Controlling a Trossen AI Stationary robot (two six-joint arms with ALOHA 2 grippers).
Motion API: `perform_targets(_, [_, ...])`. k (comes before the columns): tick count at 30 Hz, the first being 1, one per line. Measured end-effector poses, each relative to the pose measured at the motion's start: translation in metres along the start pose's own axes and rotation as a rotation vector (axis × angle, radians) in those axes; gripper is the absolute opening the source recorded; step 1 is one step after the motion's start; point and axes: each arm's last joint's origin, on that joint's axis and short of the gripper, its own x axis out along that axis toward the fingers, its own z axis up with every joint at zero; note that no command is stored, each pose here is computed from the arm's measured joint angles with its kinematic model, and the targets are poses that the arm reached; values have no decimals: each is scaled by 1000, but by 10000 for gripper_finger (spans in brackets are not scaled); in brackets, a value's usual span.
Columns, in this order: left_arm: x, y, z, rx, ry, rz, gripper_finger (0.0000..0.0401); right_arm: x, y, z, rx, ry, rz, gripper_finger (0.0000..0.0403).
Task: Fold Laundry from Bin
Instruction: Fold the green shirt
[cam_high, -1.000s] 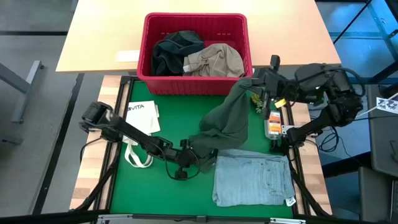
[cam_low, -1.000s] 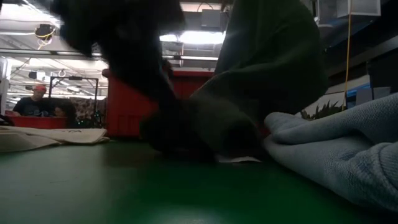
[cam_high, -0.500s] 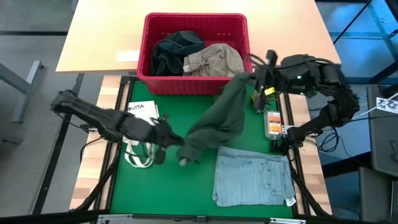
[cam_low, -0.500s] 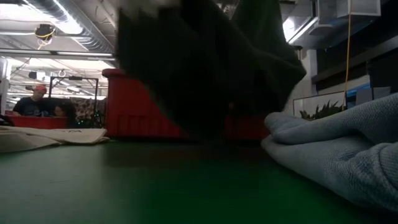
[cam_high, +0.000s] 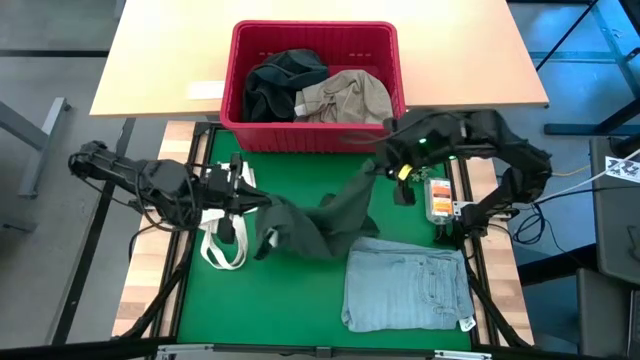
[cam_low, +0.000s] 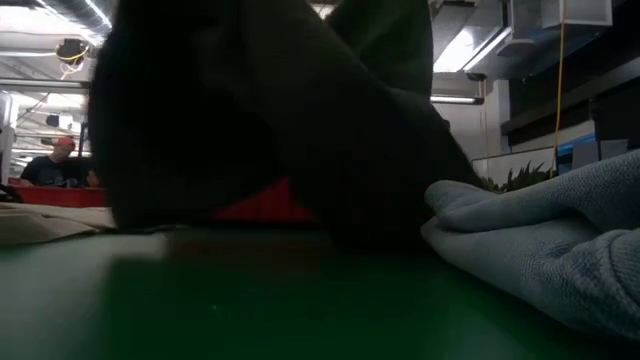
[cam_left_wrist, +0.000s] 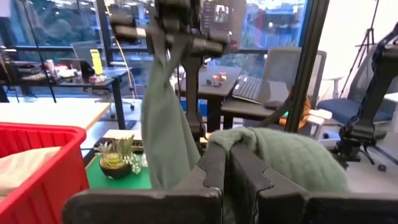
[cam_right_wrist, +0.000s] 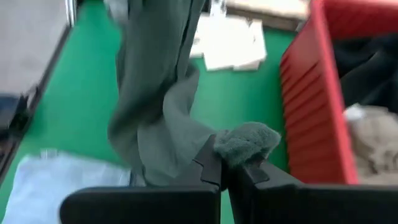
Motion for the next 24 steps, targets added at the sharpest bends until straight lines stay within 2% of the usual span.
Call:
perform_targets(4, [-6,3,3,-8,-21,12,2,25,0,0,2,109,22,7])
perform_targets(13, [-6,3,3,-8,-20,12,2,68,-2,4,4,207,42,7])
perform_targets(24, [-5,2,0,5,9,14,2,84,-3,6,4,241,50,9])
